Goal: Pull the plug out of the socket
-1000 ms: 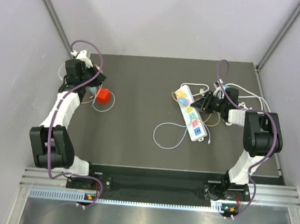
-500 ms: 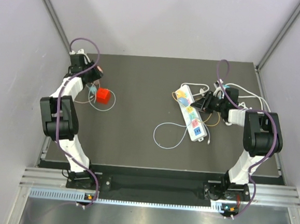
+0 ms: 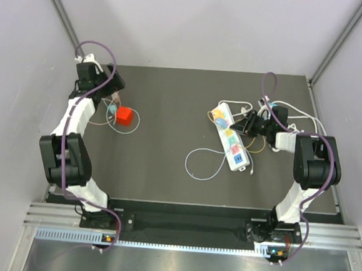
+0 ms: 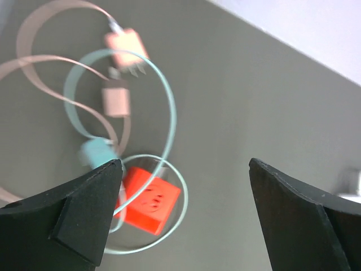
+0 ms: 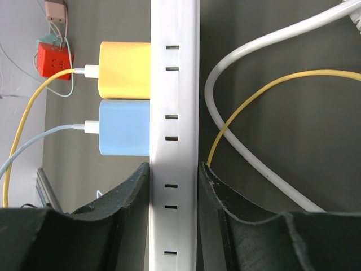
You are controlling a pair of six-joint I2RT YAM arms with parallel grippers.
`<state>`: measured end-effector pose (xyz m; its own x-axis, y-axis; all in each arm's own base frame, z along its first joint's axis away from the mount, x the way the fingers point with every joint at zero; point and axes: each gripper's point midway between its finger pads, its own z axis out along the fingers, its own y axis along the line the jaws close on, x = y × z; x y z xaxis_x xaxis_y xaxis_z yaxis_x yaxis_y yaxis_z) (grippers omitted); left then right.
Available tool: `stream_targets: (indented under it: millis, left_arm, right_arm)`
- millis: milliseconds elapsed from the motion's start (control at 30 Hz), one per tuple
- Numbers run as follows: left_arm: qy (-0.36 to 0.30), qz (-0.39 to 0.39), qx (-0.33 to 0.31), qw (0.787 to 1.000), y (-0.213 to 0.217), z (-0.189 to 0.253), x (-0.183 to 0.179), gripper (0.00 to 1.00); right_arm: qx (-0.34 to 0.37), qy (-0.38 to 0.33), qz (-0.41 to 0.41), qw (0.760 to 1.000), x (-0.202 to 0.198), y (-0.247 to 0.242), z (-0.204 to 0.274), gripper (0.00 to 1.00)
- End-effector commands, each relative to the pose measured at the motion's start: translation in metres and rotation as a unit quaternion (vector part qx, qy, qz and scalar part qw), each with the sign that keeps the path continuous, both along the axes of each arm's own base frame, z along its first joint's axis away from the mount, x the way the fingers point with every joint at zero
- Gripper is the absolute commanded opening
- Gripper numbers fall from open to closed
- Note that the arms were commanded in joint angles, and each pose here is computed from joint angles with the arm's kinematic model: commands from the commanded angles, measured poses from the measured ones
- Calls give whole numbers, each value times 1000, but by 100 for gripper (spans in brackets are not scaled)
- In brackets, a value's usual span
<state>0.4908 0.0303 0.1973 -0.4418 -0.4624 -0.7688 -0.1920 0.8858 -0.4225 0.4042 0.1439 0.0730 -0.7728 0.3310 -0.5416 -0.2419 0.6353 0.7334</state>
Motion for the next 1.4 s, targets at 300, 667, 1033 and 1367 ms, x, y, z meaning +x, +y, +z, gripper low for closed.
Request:
stream_targets:
  millis: [300, 667, 1033, 1367]
  left_arm:
    - [-76, -53, -14, 996, -28, 68, -52, 97]
    - [-26, -298, -200, 933, -231, 36, -115, 78]
    - [21, -274, -260, 926, -353, -33, -118, 71]
    - [31, -287, -284, 915, -422, -60, -100, 69]
  right_arm:
    - [7, -56, 1, 998, 18, -4, 28, 0]
    - [10, -56, 4, 998, 17, -3, 29, 0]
    - [13, -57, 4, 998, 17, -2, 30, 0]
    - [19, -56, 5, 998, 16, 0, 32, 0]
